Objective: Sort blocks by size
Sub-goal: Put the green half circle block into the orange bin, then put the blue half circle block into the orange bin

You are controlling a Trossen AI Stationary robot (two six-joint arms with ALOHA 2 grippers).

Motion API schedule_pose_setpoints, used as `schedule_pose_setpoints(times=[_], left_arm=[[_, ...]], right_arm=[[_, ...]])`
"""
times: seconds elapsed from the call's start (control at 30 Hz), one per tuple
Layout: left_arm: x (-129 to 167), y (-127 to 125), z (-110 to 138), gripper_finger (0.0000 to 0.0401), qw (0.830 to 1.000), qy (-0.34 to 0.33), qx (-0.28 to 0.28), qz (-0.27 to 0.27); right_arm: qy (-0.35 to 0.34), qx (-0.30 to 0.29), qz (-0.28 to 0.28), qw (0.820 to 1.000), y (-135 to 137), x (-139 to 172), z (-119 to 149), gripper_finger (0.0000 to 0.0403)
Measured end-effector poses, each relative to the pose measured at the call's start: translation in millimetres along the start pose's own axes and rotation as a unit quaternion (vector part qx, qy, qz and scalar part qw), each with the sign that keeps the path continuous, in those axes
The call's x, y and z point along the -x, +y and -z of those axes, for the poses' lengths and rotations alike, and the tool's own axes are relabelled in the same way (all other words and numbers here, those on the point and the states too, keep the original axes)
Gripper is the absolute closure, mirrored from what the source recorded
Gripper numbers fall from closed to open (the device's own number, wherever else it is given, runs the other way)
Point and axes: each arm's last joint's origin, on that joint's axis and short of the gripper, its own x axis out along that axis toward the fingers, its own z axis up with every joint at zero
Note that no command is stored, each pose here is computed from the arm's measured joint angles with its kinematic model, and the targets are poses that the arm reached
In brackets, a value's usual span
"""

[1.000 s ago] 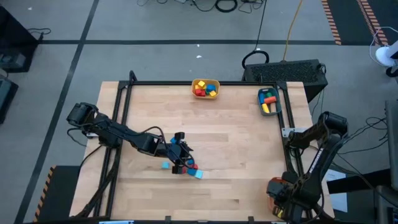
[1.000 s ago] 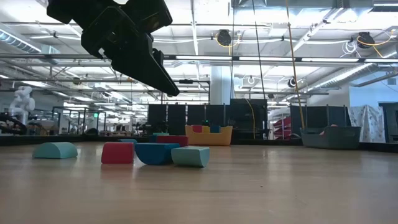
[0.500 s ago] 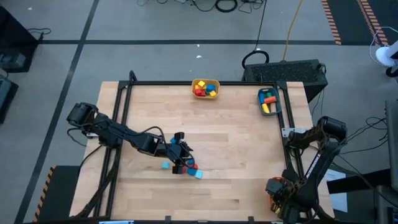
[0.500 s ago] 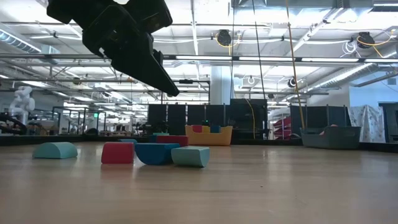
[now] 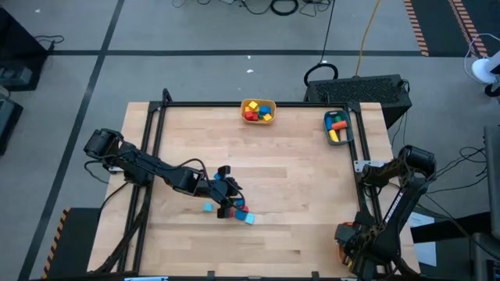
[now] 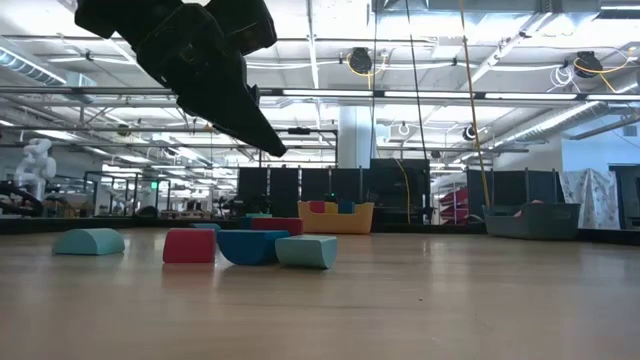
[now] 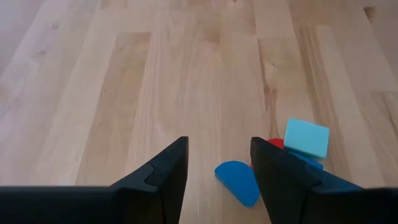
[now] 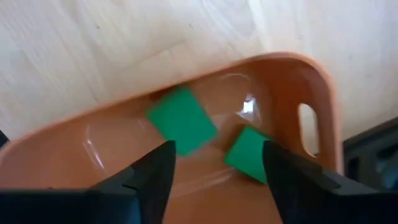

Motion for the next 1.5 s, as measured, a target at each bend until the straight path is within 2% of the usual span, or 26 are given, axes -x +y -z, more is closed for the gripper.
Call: schedule_pose_setpoints(times=[0.1,0.23,0.37,0.47,0.57,0.63,0.77,0.97,1.07,1.17,1.33,1.5], left_arm=[[0.1,0.4,3.0,0.0225,1.000,0.016,0.014,0.000],[0.7,1.8,11.9,0.0225,0.998,0.063,0.010,0.001],[2.6,3.9,22.2,0.0225,0.993,0.117,0.002,-0.007],[4.9,6.7,30.3,0.0225,0.987,0.159,0.030,-0.025],[7.2,11.7,36.9,0.0225,0.978,0.189,0.060,-0.064],[8.7,16.2,40.4,0.0225,0.973,0.205,0.058,-0.093],[11.0,24.8,45.3,0.0225,0.964,0.239,-0.024,-0.116],[9.8,35.5,45.0,0.0225,0.944,0.265,-0.174,-0.086],[8.5,43.7,44.2,0.0225,0.932,0.274,-0.224,-0.075],[7.0,53.7,43.7,0.0225,0.926,0.281,-0.243,-0.058],[4.4,69.8,43.0,0.0225,0.929,0.280,-0.243,0.004],[2.4,81.4,40.9,0.0225,0.925,0.269,-0.267,0.021]], right_arm=[[0.005,-0.002,0.001,1.000,-4.0,4.7,-1.6,0.0154],[0.001,-0.015,0.004,1.000,-11.4,17.7,-8.8,0.0150],[-0.082,-0.003,-0.021,0.996,-14.2,38.4,-18.7,0.0161],[-0.157,0.011,-0.045,0.987,-14.4,54.8,-26.5,0.0170],[-0.218,0.021,-0.051,0.974,-14.3,66.6,-36.0,0.0174],[-0.245,0.029,-0.048,0.968,-14.1,71.3,-43.6,0.0174],[-0.260,0.046,-0.043,0.963,-13.4,72.5,-59.8,0.0174],[-0.274,0.063,-0.057,0.958,-10.2,74.2,-81.6,0.0174],[-0.286,0.083,-0.072,0.952,-6.5,76.1,-91.0,0.0174],[-0.298,0.100,-0.086,0.945,-3.4,78.1,-98.9,0.0174],[-0.306,0.115,-0.096,0.940,-1.7,79.6,-107.3,0.0174],[-0.296,0.115,-0.099,0.943,-2.5,79.0,-109.9,0.0174]])
